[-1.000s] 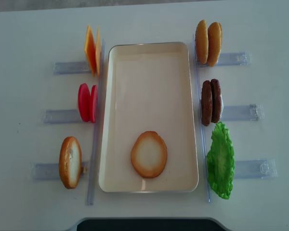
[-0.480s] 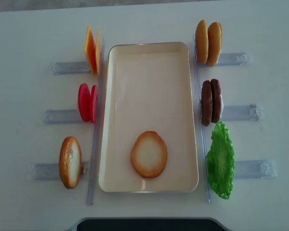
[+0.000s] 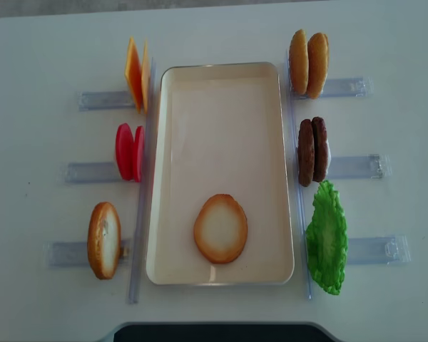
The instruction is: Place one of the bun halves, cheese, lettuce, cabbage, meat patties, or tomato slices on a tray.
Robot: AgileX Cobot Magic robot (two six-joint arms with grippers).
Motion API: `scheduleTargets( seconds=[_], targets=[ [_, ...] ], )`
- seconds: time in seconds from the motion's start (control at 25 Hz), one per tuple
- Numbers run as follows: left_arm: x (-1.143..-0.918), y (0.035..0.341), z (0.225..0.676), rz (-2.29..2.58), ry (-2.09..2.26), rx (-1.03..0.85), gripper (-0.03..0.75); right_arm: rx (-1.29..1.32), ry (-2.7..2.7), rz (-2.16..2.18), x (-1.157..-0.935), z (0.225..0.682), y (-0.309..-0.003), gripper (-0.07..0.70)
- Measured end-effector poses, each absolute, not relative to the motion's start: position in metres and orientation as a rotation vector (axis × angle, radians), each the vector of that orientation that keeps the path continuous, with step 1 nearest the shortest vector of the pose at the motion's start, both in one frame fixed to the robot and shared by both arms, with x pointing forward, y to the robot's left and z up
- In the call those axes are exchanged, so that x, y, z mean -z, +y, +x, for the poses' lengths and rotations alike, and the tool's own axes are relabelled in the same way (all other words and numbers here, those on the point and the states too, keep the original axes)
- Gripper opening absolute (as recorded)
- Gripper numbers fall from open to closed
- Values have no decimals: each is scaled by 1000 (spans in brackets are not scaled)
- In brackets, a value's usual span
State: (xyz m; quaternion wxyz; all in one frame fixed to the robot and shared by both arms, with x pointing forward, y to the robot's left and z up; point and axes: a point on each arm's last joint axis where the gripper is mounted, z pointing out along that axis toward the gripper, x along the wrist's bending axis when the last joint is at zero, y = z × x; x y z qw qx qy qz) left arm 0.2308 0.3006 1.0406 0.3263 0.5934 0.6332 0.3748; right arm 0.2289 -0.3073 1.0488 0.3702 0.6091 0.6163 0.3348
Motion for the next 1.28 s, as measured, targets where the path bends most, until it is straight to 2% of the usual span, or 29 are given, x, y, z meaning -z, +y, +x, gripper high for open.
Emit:
scheduleTargets(
  seconds=[1.28],
  targets=[
    [-1041, 301, 231, 1553, 1659, -982, 141, -859, 1581, 1563, -1049, 229, -307, 416]
  ],
)
